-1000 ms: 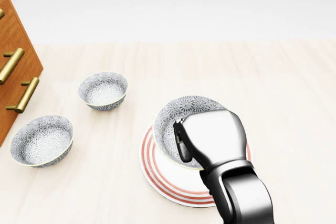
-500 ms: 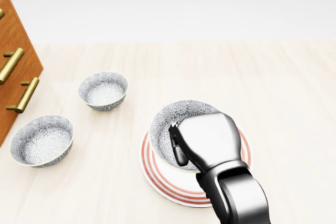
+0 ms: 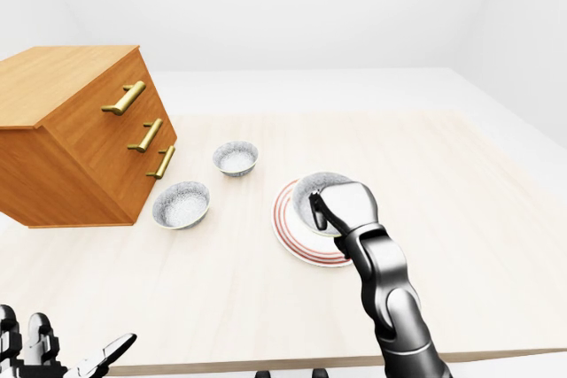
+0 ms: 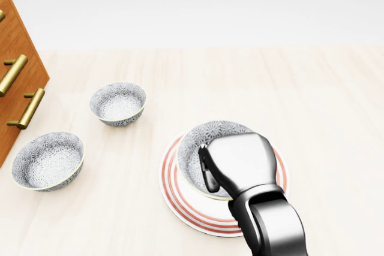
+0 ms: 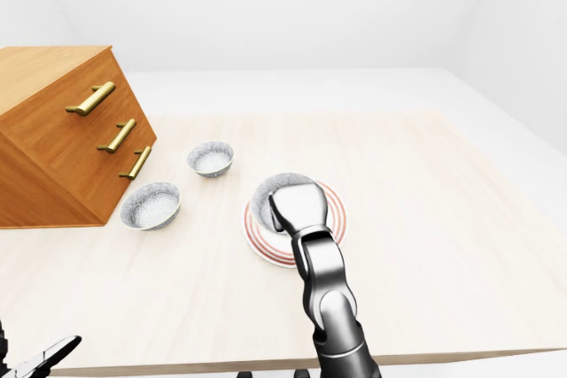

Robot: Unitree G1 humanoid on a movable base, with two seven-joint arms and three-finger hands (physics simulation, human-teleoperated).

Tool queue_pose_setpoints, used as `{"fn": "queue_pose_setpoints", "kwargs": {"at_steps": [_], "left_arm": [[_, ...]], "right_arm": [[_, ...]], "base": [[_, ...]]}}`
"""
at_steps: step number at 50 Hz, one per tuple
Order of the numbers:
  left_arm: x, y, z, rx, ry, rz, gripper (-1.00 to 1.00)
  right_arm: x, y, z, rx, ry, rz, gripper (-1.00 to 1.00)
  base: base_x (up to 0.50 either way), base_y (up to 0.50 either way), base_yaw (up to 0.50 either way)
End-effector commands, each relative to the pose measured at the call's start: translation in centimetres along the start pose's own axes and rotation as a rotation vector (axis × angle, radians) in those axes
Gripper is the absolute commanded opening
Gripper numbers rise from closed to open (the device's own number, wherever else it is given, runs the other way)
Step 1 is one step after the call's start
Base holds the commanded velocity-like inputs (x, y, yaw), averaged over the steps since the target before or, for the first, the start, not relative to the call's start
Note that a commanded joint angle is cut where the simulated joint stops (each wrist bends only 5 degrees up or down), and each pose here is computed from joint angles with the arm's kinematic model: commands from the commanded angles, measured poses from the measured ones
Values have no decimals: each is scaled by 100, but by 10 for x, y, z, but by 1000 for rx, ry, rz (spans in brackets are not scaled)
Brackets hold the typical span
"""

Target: Put the bowl at the front on the plate.

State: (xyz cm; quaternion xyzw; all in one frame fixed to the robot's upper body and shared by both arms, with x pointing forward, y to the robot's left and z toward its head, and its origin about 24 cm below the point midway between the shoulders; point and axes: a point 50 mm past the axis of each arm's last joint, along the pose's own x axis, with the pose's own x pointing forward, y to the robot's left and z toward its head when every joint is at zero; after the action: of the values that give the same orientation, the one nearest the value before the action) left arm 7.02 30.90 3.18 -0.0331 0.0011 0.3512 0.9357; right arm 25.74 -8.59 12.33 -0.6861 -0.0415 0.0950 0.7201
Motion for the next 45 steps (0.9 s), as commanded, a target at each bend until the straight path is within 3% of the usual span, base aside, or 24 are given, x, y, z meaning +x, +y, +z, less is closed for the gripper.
{"fn": "queue_pose_setpoints", "kwargs": {"at_steps": [1,45], "left_arm": [[-1,0,1,-1,-6,-2,100],[1,0,-1,-5,4,-3,100]], "right_arm": [[4,6,-4,2,9,-15,-100],[24,33,-12,27,16,25,-100]], "base": [[0,0,0],[0,0,0]]}}
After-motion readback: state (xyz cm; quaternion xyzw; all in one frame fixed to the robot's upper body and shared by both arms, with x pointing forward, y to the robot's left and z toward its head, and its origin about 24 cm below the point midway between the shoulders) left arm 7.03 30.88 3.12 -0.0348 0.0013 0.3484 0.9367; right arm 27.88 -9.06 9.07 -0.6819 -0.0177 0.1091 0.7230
